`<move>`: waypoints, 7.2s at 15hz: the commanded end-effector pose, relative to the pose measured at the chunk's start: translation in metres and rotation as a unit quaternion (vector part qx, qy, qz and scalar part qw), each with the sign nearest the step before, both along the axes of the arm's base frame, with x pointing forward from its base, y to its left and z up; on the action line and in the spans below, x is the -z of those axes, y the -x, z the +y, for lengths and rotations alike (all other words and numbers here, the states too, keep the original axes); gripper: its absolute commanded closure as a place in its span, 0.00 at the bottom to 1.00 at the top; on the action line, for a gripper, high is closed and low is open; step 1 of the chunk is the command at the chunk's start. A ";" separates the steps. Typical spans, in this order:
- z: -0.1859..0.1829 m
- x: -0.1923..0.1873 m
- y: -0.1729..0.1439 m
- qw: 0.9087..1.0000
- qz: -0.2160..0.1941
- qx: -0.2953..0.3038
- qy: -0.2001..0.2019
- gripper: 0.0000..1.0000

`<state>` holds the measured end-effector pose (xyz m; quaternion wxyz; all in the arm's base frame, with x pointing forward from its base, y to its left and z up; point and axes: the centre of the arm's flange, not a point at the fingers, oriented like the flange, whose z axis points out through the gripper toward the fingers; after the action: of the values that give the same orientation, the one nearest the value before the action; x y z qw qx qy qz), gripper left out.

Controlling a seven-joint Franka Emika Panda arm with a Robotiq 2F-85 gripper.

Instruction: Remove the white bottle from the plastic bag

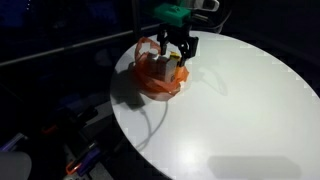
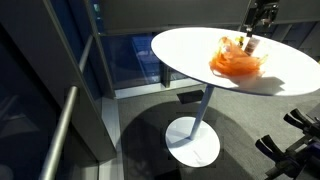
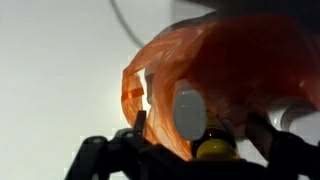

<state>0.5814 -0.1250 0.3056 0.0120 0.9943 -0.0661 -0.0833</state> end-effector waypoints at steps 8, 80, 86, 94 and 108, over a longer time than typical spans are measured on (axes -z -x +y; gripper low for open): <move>0.012 0.029 -0.005 0.997 -0.002 -0.066 -0.030 0.00; -0.134 0.002 -0.076 0.989 -0.003 0.149 -0.010 0.88; -0.131 0.016 -0.080 0.989 -0.004 0.146 -0.002 0.86; -0.109 -0.001 -0.070 0.992 0.004 0.124 -0.007 0.01; -0.012 -0.085 -0.001 0.996 0.016 0.081 0.042 0.00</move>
<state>0.6234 -0.1537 0.3684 0.0390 0.9857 -0.1340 -0.0949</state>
